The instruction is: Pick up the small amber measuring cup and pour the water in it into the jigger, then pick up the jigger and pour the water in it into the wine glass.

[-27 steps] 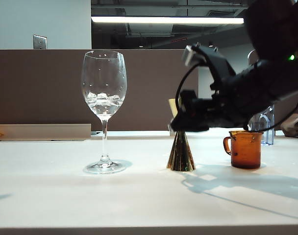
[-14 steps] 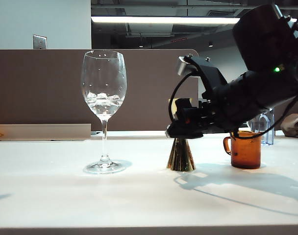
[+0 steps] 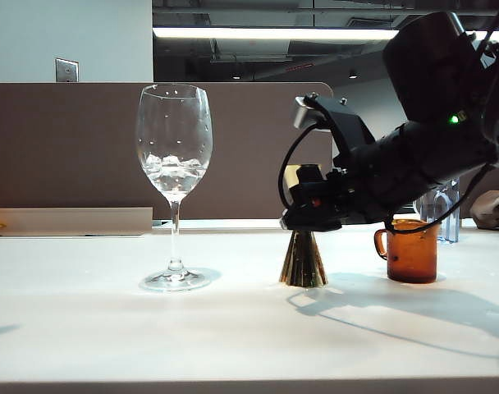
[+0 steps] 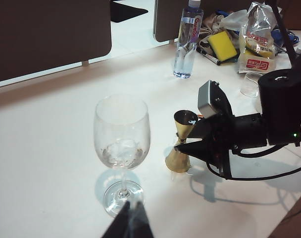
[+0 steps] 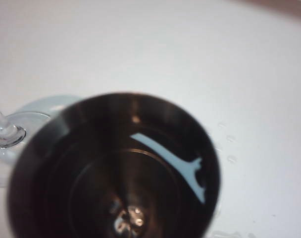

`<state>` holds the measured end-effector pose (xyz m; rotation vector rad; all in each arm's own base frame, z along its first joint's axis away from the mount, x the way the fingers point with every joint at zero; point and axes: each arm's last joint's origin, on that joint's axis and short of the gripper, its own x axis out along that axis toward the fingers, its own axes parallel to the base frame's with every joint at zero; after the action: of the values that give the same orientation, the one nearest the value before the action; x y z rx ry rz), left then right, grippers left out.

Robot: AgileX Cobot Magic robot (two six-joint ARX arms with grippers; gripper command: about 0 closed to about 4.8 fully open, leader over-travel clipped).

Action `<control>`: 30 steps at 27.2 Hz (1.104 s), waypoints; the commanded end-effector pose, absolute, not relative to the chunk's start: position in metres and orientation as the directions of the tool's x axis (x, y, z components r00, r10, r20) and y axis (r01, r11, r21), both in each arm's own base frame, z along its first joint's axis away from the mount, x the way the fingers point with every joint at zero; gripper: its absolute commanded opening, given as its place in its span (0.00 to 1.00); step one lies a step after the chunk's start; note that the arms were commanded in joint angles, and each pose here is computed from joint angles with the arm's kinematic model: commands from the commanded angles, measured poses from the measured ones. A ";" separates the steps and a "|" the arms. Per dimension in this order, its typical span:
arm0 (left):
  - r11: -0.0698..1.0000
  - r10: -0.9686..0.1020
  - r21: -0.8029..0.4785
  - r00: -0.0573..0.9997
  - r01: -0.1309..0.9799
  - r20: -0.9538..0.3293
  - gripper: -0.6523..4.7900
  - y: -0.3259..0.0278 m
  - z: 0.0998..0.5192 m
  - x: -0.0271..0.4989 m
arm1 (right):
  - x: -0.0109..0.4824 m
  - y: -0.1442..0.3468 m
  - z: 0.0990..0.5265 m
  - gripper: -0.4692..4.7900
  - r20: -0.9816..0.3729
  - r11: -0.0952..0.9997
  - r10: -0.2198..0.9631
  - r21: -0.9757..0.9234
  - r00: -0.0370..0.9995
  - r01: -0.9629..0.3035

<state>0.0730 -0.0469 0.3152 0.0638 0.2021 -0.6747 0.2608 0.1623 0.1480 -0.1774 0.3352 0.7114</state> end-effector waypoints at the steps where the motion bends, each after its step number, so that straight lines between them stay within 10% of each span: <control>1: 0.778 -0.617 -0.003 0.763 0.628 -0.193 0.12 -0.047 0.317 0.073 | 0.262 0.163 0.151 0.37 -0.341 0.745 0.614 -0.047 0.712 -0.666; 30: 0.778 -0.617 -0.003 0.763 0.628 -0.193 0.12 -0.047 0.317 0.073 | 0.268 0.167 0.162 0.08 -0.330 0.746 0.615 -0.051 0.717 -0.664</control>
<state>0.0730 -0.0469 0.3152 0.0638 0.2021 -0.6747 0.2655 0.1654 0.1536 -0.1764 0.3344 0.7112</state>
